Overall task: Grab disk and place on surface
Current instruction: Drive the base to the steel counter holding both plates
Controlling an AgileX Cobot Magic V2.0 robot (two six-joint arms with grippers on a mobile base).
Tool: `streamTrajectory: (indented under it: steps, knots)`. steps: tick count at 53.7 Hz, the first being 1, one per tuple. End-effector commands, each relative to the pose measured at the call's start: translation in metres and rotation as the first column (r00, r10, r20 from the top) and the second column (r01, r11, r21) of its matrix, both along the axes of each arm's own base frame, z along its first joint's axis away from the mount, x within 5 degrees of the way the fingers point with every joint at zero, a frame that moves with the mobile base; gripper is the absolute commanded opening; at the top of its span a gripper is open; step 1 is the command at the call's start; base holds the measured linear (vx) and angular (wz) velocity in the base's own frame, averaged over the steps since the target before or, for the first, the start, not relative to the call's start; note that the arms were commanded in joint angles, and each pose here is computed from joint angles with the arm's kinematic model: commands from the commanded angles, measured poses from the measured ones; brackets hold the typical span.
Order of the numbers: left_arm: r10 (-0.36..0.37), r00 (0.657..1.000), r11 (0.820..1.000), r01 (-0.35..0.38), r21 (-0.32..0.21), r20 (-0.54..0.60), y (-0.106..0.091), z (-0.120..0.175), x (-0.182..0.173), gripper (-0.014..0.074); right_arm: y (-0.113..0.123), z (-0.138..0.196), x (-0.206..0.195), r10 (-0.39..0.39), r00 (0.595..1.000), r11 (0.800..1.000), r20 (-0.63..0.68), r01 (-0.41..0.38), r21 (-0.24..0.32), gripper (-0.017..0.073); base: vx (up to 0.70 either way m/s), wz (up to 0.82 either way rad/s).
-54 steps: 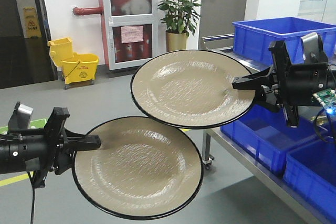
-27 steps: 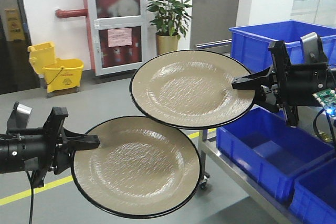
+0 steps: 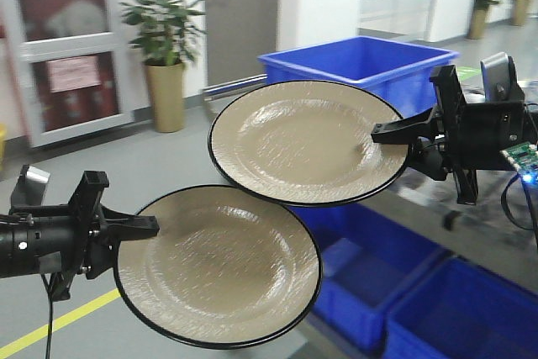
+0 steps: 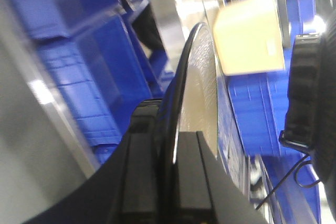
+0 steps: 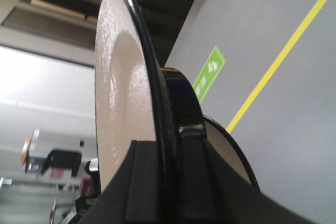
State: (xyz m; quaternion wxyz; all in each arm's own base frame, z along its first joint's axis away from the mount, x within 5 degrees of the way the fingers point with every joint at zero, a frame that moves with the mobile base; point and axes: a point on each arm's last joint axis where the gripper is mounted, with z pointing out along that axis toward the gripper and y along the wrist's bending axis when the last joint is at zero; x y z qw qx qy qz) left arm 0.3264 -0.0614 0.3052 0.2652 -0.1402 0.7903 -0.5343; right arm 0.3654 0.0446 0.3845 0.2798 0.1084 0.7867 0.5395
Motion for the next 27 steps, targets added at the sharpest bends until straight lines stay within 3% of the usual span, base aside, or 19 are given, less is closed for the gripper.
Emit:
streamTrajectory:
  steps: [1,27]
  knots:
    - [0.001,0.998,0.989,0.009,-0.148,0.069,-0.0041,0.0351,-0.0073,-0.0004,0.0011,0.0437,-0.0155,-0.025,0.993,0.992,0.115,0.010,0.125,-0.0008,0.31,-0.65]
    - [0.003,0.998,0.989,0.007,-0.147,0.069,-0.0040,0.0351,-0.0071,-0.0004,0.0011,0.0437,-0.0155,-0.025,0.993,0.992,0.115,0.010,0.125,-0.0008,0.28,-0.71]
